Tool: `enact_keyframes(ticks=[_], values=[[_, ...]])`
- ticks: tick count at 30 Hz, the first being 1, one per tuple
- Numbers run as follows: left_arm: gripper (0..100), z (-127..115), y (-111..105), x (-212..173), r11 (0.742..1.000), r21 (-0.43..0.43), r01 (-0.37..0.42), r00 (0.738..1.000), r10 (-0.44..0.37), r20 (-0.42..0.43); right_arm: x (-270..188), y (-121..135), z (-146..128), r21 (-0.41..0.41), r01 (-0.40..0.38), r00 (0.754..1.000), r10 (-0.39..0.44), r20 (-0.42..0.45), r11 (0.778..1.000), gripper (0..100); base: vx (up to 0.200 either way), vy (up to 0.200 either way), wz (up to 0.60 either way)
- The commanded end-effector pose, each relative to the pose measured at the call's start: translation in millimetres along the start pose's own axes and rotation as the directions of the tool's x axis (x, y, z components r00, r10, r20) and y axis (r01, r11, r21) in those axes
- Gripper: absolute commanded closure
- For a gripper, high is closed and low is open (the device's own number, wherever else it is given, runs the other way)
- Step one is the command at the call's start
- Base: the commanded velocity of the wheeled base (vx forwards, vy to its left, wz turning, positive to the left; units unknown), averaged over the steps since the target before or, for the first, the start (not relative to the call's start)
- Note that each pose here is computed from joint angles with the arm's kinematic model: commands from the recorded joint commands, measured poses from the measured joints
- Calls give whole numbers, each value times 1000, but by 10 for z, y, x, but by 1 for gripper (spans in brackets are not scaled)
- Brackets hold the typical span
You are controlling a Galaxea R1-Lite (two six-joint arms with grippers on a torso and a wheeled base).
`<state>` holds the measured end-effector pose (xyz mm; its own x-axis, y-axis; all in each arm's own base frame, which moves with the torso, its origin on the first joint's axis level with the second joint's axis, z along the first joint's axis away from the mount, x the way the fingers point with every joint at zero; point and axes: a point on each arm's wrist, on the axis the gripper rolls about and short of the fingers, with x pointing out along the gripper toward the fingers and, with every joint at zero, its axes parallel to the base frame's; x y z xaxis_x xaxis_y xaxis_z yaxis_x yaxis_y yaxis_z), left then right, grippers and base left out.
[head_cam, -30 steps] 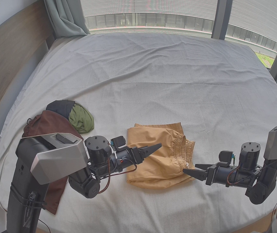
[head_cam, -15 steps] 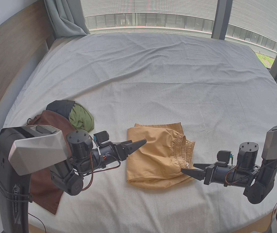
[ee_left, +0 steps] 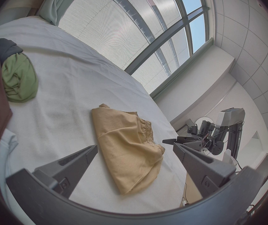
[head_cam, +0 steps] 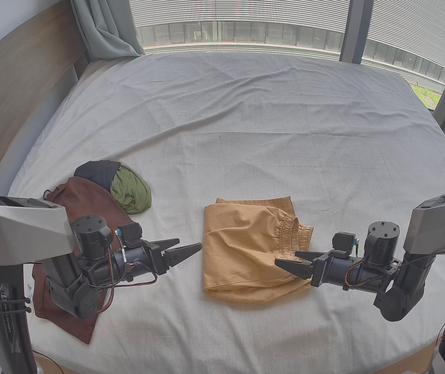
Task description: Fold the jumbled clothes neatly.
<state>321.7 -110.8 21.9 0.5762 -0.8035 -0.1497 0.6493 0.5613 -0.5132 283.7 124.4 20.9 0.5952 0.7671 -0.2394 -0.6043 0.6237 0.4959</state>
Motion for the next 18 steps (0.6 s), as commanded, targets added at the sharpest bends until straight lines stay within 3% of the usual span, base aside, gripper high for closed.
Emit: enact_keyframes(ticks=[1, 6, 13, 18], values=[[0, 10, 17, -139, 1000, -5, -15, 1000, 15, -6, 160, -25, -88, -1, -20, 1000, 20, -23, 1000, 0, 0, 0, 0], [0, 64, 11, -166, 1000, 4, -15, 1000, 15, 9, 250, -101, -228, 18, -11, 998, 12, -61, 1000, 0, 0, 0, 0], [0, 73, 1, -171, 1000, 9, -11, 1000, 11, 10, 268, -234, -413, 44, 92, 992, -88, -92, 995, 0, 0, 0, 0], [0, 78, -5, -175, 1000, 12, -11, 1000, 10, 11, 244, -242, -490, 54, 107, 988, -100, -121, 993, 0, 0, 0, 0]])
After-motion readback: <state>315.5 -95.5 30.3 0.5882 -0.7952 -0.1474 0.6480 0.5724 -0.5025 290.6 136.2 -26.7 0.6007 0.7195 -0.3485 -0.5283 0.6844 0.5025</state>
